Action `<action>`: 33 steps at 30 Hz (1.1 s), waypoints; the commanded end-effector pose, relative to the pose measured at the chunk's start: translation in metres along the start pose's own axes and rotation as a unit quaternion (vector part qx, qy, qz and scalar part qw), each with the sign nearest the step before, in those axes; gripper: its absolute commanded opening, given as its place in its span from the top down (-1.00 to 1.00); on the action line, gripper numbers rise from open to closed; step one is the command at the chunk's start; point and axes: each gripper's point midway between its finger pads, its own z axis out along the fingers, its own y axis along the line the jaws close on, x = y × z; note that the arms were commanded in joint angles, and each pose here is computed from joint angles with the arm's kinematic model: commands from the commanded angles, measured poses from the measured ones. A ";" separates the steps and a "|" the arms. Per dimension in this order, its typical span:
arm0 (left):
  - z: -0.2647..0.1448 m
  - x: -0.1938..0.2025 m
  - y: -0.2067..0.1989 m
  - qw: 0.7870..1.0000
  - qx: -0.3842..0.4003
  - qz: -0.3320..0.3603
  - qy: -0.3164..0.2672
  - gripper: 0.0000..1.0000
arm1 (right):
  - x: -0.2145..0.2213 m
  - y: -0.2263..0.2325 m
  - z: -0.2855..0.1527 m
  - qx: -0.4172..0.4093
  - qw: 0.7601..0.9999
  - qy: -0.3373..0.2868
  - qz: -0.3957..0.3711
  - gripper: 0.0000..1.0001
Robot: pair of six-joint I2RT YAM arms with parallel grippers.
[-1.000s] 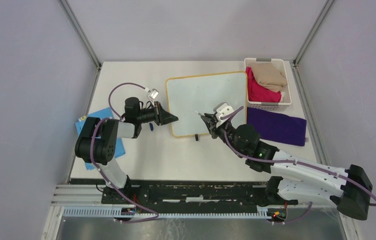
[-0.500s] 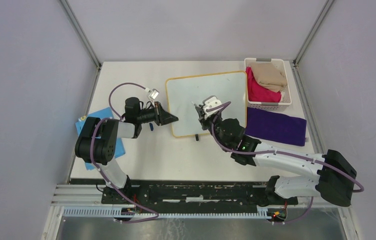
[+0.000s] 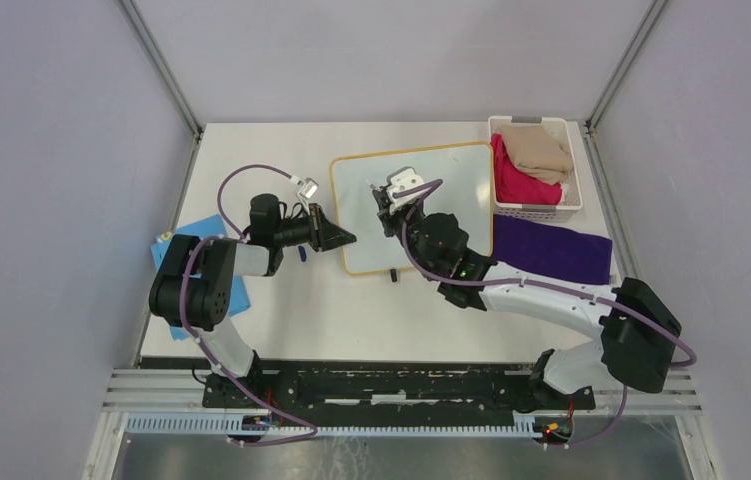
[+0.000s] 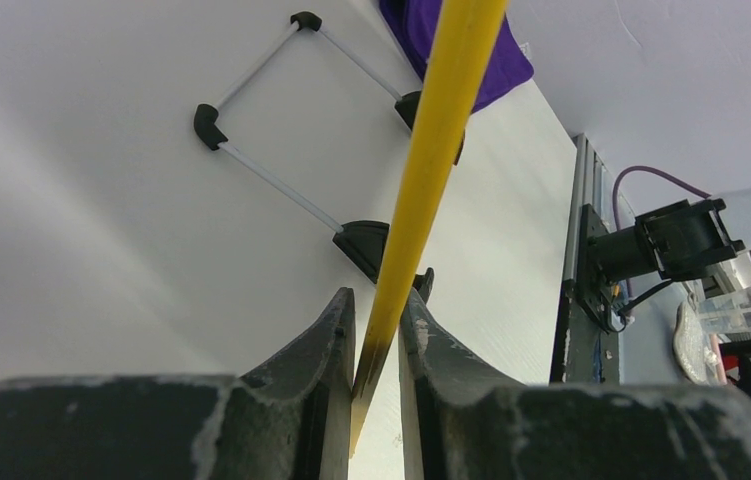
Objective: Write a sentence on the whiteboard
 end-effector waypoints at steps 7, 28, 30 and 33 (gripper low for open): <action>0.001 -0.008 0.002 0.999 -0.015 0.035 -0.003 0.96 | -0.024 0.007 0.023 -0.008 0.999 -0.031 0.033 1.00; 0.002 -0.005 0.001 0.999 -0.019 0.042 0.006 0.96 | 0.000 0.008 0.049 -0.005 0.999 -0.004 0.041 1.00; 0.002 -0.006 0.001 0.999 -0.020 0.043 0.006 0.96 | 0.004 0.006 0.048 -0.004 0.999 0.002 0.040 1.00; 0.002 -0.005 0.002 0.999 -0.022 0.043 0.007 0.96 | 0.011 0.004 0.045 0.000 0.999 0.009 0.037 1.00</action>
